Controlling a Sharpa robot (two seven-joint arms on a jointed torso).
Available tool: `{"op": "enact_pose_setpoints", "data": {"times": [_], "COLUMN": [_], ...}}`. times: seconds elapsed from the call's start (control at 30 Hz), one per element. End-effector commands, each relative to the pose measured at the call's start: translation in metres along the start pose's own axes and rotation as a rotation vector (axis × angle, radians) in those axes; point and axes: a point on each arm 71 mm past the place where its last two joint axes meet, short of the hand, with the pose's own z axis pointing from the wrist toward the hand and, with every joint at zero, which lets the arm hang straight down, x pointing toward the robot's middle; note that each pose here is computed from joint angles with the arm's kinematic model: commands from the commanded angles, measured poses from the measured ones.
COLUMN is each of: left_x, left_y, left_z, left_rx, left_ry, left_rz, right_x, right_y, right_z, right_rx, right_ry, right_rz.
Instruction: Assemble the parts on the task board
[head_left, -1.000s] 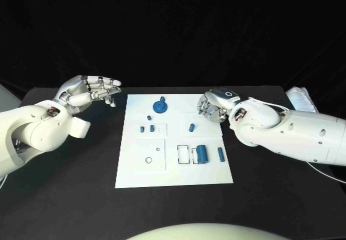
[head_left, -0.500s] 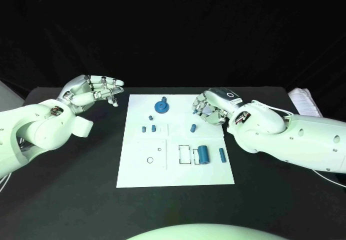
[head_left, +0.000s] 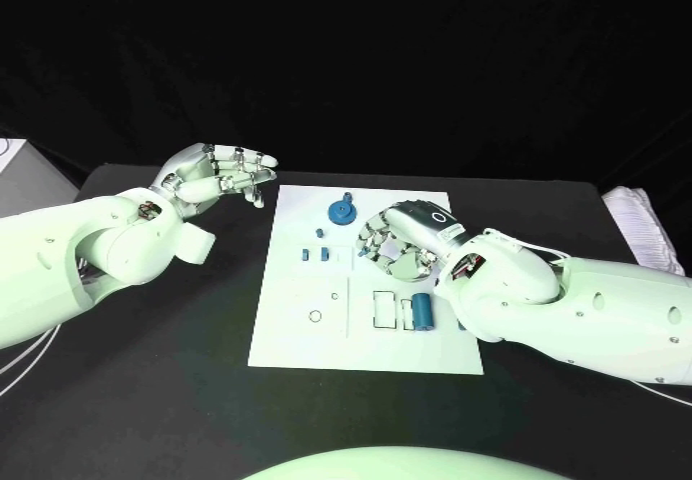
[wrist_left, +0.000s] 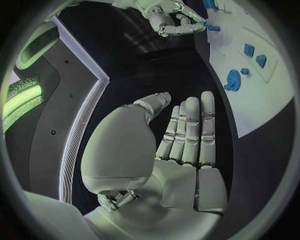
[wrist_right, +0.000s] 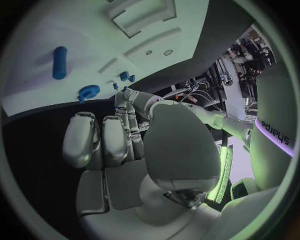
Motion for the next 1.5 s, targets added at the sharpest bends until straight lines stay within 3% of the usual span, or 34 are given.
{"op": "enact_pose_setpoints", "data": {"times": [0.03, 0.2, 0.57, 1.0, 1.5], "left_x": [0.0035, 0.0055, 0.0096, 0.0101, 0.0092], "left_y": [-0.0007, -0.0007, -0.0011, -0.0007, -0.0003], "left_z": [0.0017, 0.0029, 0.0042, 0.0045, 0.0039], "left_rx": [0.008, 0.006, 0.005, 0.0, -0.005], "left_ry": [0.016, 0.017, 0.025, 0.029, 0.031], "left_rz": [-0.012, -0.012, -0.015, -0.017, -0.018], "right_x": [0.01, 0.026, 0.044, 0.051, 0.054], "right_y": [0.009, 0.02, 0.027, 0.031, 0.029], "right_z": [0.001, 0.005, 0.012, 0.014, 0.014], "right_rx": [-0.032, -0.049, -0.051, -0.054, -0.043], "right_ry": [0.048, 0.091, 0.16, 0.202, 0.202], "right_rz": [-0.009, 0.003, -0.01, -0.028, -0.056]}}
